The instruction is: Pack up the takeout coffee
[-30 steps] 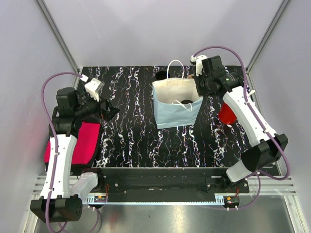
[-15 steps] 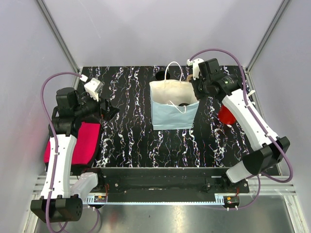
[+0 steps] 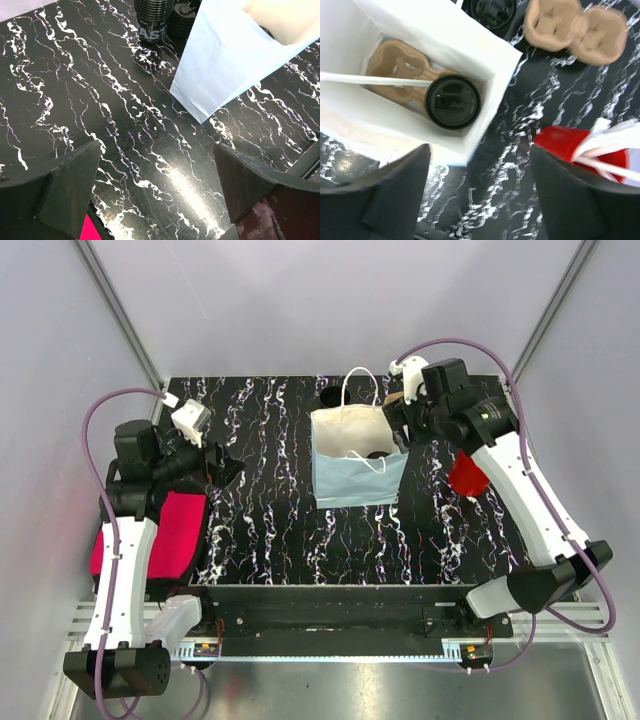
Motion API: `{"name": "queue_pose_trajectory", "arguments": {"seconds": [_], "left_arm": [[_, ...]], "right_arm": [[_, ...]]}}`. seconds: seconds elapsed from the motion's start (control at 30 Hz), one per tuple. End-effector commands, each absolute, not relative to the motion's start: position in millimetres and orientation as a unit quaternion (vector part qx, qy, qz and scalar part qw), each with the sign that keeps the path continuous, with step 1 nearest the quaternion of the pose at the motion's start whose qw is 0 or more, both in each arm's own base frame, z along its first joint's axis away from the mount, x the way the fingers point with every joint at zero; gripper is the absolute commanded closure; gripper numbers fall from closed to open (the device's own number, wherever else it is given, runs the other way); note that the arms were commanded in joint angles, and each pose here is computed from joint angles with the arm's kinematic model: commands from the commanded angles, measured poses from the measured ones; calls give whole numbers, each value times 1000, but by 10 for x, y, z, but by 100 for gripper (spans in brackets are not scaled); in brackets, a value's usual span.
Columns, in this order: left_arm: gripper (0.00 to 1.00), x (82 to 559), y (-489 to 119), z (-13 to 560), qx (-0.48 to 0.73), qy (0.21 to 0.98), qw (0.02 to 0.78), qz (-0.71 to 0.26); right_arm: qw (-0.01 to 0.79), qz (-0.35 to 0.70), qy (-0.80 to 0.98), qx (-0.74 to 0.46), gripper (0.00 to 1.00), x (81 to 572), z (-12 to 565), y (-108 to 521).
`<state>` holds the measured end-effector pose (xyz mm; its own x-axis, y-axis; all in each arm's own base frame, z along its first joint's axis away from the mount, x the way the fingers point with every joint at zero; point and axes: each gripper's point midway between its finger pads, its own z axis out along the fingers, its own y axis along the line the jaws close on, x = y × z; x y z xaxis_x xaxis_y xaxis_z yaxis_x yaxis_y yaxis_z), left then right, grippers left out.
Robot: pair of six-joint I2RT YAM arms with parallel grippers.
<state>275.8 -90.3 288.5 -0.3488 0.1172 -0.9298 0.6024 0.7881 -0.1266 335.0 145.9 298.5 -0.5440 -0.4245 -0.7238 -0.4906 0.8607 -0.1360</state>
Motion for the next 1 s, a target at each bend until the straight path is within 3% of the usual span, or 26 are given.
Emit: {"name": "queue_pose_trajectory", "arguments": {"seconds": [0.0, 0.07, 0.4, 0.6, 0.97], "left_arm": [[1, 2799, -909, 3118, 227, 766, 556, -230], [1, 2794, -892, 3168, 223, 761, 566, -225], [1, 2813, -863, 3531, 213, 736, 607, -211], [1, 2803, -767, 4024, 222, 702, 657, -162], [1, 2661, -403, 4927, 162, 652, 739, -50]], "right_arm": [[480, 30, 832, -278, 6, 3255, 3528, 1380], [508, 30, 817, -272, 0, 3243, 3676, 1357], [618, 14, 739, -270, 0, 3195, 4129, 1266], [697, 43, 665, -266, 0, 2902, 4554, 1247], [751, 41, 624, -212, 0, 2652, 5174, 1025]]}}
